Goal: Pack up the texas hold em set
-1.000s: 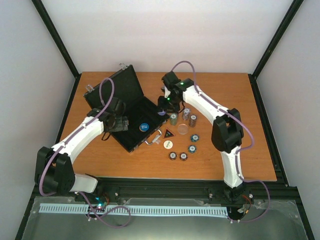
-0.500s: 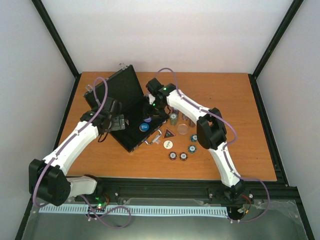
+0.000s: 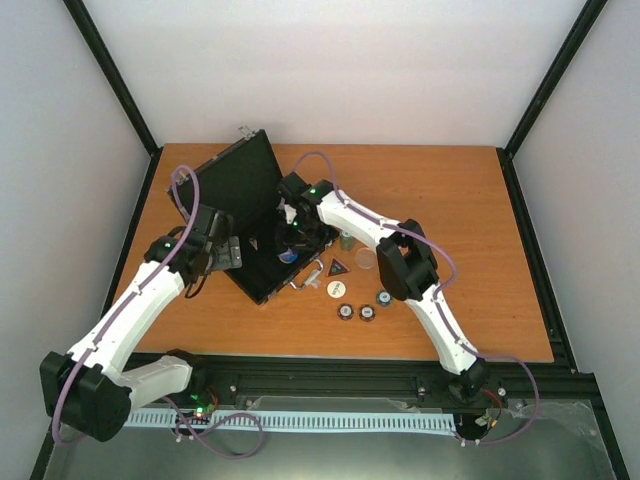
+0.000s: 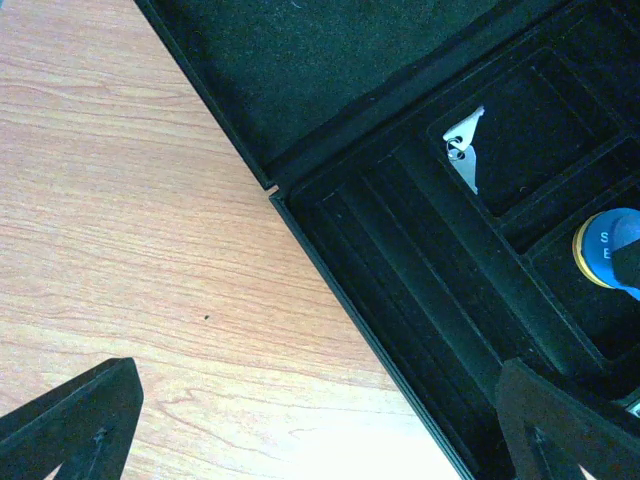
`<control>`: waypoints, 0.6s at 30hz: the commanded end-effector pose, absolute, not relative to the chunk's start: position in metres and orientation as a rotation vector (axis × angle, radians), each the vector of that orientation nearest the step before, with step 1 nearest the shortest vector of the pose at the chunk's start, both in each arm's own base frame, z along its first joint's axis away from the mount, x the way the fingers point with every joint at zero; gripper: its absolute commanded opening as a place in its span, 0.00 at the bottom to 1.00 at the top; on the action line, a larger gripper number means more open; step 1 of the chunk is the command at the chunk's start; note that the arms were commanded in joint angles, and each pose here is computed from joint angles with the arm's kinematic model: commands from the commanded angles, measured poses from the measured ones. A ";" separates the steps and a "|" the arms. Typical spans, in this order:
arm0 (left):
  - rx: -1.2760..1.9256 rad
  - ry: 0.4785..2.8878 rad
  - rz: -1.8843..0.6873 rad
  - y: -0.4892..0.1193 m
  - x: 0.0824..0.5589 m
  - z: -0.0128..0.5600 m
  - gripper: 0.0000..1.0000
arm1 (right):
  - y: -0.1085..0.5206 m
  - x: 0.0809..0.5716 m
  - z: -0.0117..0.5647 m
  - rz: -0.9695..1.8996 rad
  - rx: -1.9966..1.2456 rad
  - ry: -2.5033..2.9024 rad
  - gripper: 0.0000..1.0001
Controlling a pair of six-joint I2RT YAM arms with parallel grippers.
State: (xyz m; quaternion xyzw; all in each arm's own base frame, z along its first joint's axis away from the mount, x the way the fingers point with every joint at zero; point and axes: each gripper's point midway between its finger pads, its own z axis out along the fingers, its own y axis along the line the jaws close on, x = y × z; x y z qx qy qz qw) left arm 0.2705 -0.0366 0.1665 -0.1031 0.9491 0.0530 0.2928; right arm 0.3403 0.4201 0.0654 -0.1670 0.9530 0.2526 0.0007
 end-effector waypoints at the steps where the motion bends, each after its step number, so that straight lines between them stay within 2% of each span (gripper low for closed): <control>1: -0.295 2.505 0.134 -0.033 0.265 0.175 1.00 | 0.427 0.339 0.059 0.744 -0.535 2.988 0.47; 10: -0.296 2.499 0.121 -0.033 0.265 0.176 1.00 | 0.412 0.345 0.045 0.586 -0.483 3.013 0.49; 18: -0.289 2.504 0.112 -0.036 0.268 0.174 1.00 | 0.414 0.346 0.039 0.584 -0.502 3.018 0.54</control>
